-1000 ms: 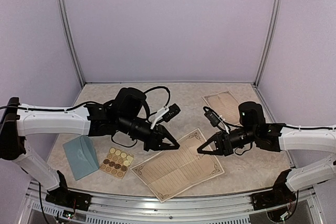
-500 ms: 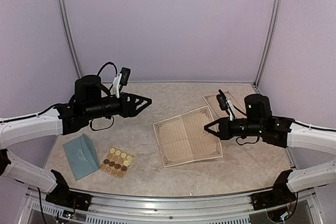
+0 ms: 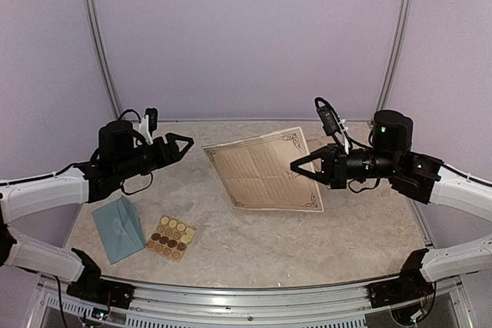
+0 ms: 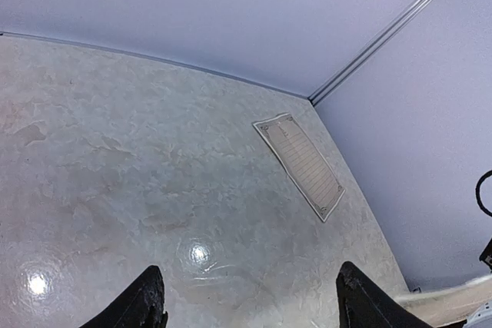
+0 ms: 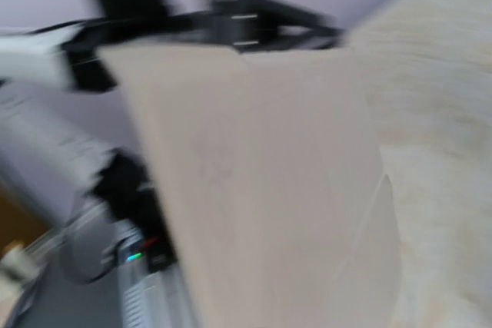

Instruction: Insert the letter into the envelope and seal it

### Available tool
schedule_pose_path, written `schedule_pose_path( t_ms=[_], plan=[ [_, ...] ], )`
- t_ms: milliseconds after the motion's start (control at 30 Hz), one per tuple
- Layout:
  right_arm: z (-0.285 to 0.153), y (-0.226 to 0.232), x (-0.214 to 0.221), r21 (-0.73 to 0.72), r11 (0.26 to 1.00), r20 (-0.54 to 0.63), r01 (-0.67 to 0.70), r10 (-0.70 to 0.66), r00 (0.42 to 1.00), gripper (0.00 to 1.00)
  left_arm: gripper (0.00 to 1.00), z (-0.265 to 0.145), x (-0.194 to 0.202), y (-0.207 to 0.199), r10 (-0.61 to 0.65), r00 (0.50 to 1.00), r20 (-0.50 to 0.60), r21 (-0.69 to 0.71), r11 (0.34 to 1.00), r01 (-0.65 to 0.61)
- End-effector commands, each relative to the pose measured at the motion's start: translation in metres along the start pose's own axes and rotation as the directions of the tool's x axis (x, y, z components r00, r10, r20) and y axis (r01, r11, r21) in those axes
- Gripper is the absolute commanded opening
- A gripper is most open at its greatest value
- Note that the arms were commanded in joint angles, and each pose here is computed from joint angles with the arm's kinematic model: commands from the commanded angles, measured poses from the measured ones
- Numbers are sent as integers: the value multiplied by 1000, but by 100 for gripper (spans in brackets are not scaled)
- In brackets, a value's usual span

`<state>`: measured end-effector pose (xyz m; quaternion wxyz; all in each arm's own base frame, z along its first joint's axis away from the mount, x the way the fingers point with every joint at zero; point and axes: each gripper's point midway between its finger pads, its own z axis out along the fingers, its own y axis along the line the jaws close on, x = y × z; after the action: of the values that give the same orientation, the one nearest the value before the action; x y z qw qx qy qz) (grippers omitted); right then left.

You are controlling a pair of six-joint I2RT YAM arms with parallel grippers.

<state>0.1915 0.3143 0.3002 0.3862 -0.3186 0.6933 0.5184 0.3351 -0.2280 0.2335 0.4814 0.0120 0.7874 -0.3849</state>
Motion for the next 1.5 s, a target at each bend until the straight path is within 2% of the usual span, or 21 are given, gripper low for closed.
schedule_pose_path(
  t_ms=[0,100,200,333,500,700,1200,1300,1467],
  plan=[
    [-16,65,-17,-268,954,46,135,-127,991,0,73,-4,-7,-1,-26,999,38,15,1000,26],
    [-21,73,-27,-278,946,96,168,-147,985,0,73,-3,-1,-14,-6,1000,10,87,996,5],
    [-19,62,-38,-205,965,133,162,-137,982,0,74,-5,14,-49,84,996,-20,221,972,-78],
    [-12,44,-44,-127,984,164,125,-103,981,0,75,-20,38,-113,247,969,-27,423,881,-213],
    [0,36,-39,-151,986,161,76,-52,986,0,75,-45,59,-169,275,961,-26,615,762,-201],
    [5,41,-33,-220,973,136,64,-34,990,0,76,-54,66,-193,266,964,-4,676,711,-194],
    [6,59,-21,-343,937,82,74,-48,995,0,74,-42,70,-231,278,960,12,769,611,-186],
    [7,59,-20,-347,935,78,68,-44,996,0,70,-42,71,-233,274,962,9,782,597,-178],
    [11,54,-18,-337,940,72,54,-32,997,0,49,-45,76,-239,281,960,-4,812,561,-161]
  ],
)
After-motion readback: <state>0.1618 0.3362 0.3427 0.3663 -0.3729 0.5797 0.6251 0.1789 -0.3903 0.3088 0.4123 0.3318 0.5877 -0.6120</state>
